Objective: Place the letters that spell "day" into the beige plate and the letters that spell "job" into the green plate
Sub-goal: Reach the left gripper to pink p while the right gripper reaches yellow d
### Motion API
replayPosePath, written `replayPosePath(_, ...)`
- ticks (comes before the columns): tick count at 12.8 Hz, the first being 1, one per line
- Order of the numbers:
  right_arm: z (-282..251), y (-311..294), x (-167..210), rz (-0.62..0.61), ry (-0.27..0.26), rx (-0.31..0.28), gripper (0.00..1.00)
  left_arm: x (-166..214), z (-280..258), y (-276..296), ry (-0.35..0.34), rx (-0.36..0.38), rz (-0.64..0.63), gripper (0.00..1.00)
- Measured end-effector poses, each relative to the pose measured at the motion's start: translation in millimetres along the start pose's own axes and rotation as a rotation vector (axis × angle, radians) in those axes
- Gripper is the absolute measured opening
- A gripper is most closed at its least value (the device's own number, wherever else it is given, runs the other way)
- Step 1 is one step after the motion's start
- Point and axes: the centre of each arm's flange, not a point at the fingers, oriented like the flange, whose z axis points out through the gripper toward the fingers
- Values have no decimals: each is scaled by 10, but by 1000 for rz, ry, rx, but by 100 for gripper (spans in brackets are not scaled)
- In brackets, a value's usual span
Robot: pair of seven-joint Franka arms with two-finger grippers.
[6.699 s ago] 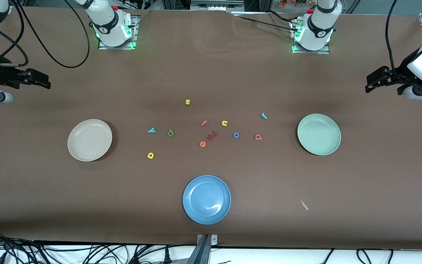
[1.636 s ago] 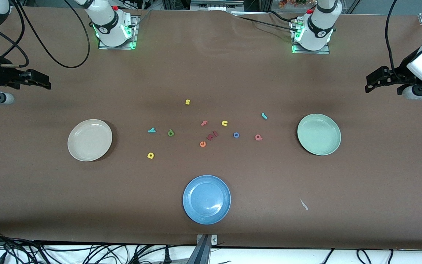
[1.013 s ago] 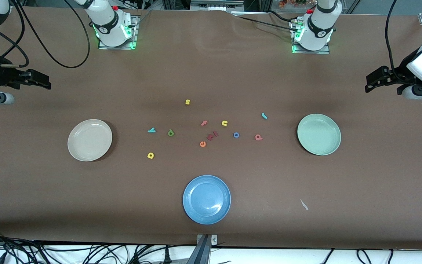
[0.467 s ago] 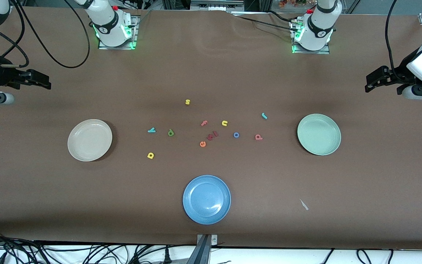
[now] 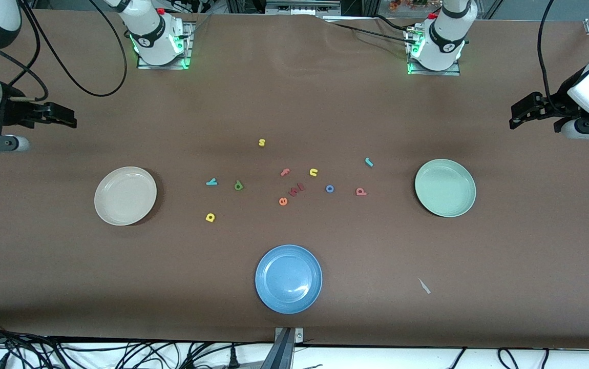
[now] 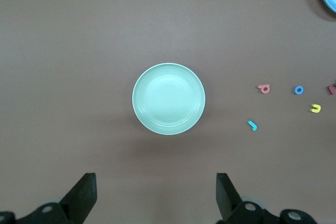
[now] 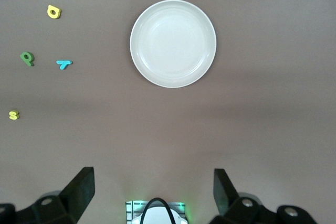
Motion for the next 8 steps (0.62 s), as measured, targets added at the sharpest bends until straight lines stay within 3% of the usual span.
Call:
replayPosePath(4, 145, -77, 93, -12, -30, 1, 100, 21, 47, 73, -11, 0, 13, 100)
replayPosePath(8, 254, -308, 189, -45, -34, 4, 100, 181, 442, 743, -79, 6, 129, 100)
